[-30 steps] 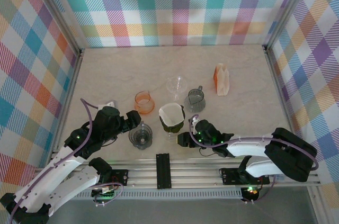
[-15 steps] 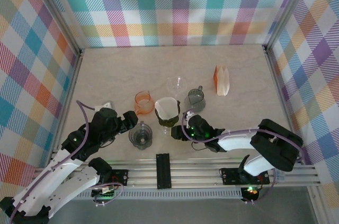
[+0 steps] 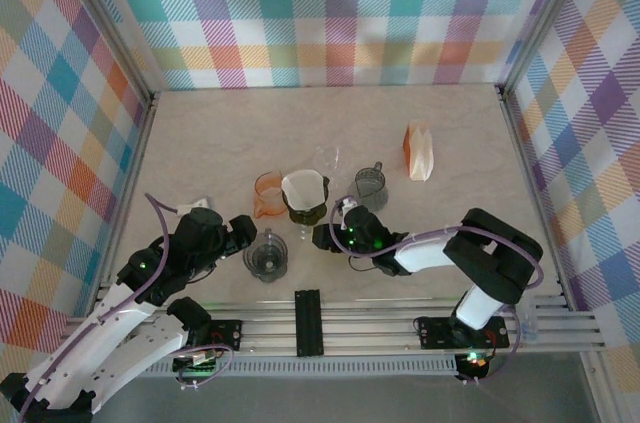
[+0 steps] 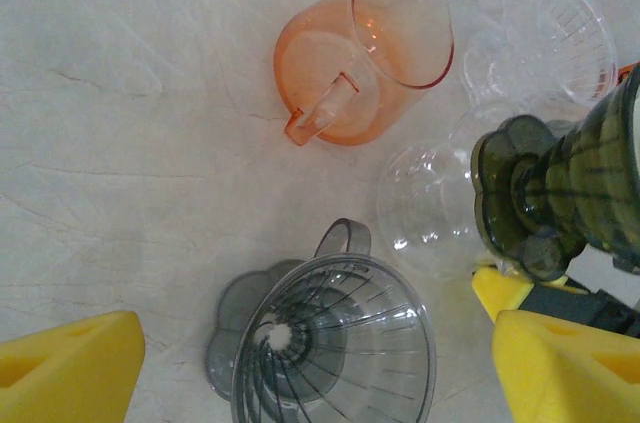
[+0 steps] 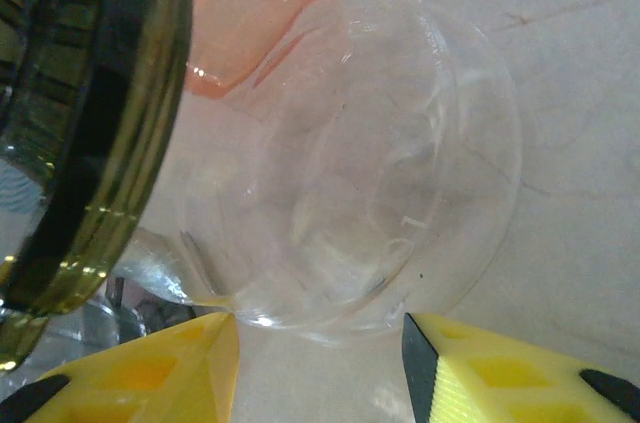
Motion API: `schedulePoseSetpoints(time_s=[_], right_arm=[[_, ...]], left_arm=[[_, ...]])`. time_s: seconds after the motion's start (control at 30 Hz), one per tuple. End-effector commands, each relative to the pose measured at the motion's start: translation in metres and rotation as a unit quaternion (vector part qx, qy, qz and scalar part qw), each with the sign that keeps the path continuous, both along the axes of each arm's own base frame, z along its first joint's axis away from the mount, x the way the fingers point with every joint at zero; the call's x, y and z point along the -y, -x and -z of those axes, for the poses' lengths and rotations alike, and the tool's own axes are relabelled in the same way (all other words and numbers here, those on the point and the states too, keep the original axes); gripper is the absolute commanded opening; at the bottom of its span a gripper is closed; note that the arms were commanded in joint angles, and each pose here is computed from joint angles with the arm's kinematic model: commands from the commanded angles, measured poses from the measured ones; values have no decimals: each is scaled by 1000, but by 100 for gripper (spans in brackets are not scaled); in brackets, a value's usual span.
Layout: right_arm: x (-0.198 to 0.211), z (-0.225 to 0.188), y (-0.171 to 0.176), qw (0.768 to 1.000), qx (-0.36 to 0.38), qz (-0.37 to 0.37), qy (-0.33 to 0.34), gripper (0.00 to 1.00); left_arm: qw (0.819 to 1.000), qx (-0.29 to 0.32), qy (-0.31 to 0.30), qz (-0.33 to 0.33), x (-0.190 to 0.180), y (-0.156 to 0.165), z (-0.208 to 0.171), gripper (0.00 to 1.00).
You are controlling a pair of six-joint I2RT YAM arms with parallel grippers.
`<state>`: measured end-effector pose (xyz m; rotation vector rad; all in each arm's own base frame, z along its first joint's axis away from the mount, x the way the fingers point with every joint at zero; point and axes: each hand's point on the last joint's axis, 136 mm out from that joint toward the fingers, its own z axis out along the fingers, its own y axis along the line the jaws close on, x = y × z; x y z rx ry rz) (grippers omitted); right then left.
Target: Place the coffee filter in the dripper
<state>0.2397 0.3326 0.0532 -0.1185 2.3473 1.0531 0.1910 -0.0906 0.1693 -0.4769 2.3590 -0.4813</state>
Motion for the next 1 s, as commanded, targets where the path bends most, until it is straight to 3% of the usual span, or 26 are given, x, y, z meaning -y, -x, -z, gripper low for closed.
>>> schedulePoseSetpoints(time_s=[0.0,0.97], right_arm=[[-12,-19,-20,999,28,9,-25,48],[-78,-17,-118,998,36,8,-52,46]], left_arm=[[1000,-4,-5,-24,-10,3,5,87],[999,-10,-5,-43,-19,9,13,82]])
